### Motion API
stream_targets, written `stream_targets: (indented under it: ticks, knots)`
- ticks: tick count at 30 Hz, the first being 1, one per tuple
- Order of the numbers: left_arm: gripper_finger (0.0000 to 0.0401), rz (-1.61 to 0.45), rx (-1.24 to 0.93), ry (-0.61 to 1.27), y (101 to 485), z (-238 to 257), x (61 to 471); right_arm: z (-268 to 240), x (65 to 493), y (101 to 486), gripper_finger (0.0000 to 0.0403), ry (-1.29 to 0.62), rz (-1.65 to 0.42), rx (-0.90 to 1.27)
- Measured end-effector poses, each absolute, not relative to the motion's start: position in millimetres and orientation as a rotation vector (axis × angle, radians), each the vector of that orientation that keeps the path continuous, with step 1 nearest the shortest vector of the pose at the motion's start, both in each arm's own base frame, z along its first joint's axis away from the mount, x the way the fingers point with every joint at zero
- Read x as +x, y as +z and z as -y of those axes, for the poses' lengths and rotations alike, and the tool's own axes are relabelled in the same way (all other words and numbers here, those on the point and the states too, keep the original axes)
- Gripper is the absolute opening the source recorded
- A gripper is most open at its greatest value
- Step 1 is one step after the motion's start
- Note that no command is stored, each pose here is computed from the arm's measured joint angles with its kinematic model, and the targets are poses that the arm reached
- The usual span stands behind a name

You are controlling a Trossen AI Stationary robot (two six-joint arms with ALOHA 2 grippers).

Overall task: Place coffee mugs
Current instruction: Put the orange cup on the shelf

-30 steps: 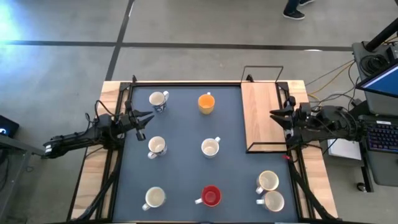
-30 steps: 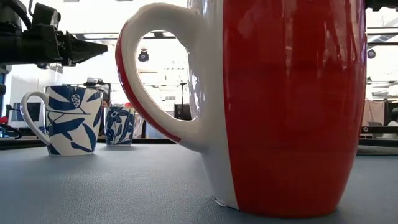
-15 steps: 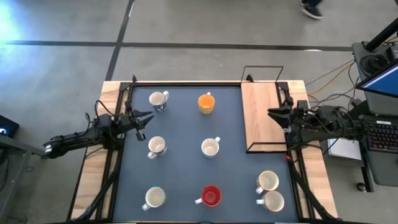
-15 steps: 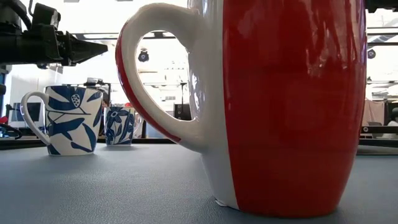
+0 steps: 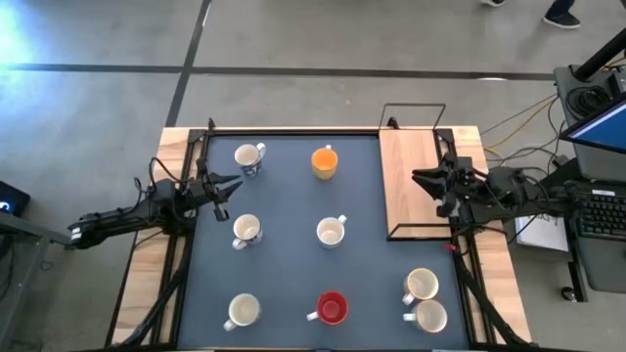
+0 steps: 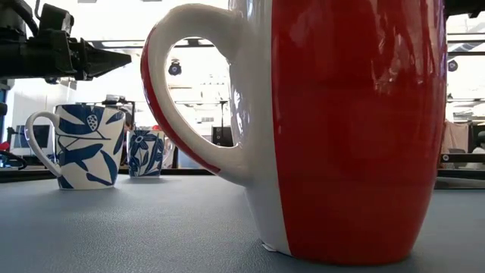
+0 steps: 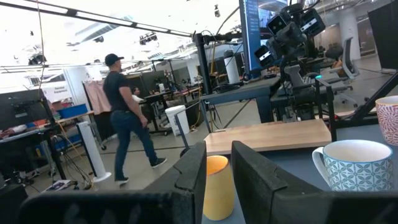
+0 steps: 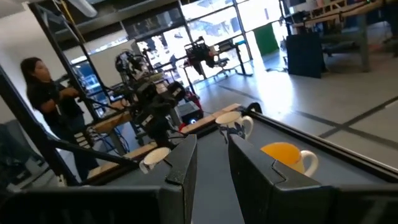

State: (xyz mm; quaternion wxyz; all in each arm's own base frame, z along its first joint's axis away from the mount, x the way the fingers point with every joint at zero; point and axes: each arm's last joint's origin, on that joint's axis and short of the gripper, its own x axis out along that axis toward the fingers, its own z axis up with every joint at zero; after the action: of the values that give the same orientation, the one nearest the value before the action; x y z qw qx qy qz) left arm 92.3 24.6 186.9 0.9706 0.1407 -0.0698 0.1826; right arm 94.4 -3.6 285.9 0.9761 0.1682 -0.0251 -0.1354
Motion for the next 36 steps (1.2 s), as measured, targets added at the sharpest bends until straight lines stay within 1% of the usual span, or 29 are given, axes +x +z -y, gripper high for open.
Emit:
stream_targets:
  ticks: [6,12,16,18,26,30,36]
  knots:
    - [0.0059,0.141,0.284,0.369,186.8,-24.6,92.3,3.3,103.0,282.3,0.0082,-0.291,-0.002,0.276]
    - [0.0059,0.141,0.284,0.369,186.8,-24.6,92.3,2.5,114.1,276.6,0.0082,-0.298,-0.057,0.313]
    - [0.0059,0.141,0.284,0.369,186.9,-24.6,92.3,0.2,124.7,271.5,0.0082,-0.247,-0.116,0.313]
    - [0.0059,0.141,0.284,0.369,186.8,-24.6,92.3,-0.3,131.3,272.0,0.0082,-0.247,-0.104,0.329]
    - [0.0059,0.141,0.284,0.369,186.7,-24.6,92.3,-1.9,155.5,281.4,0.0082,-0.222,0.038,0.44]
    - [0.0059,0.141,0.284,0.369,186.9,-24.6,92.3,-2.8,164.3,276.0,0.0082,-0.221,-0.001,0.541]
    - [0.0059,0.142,0.284,0.369,186.9,-24.6,92.3,-8.1,181.9,278.9,0.0082,-0.107,-0.104,0.658]
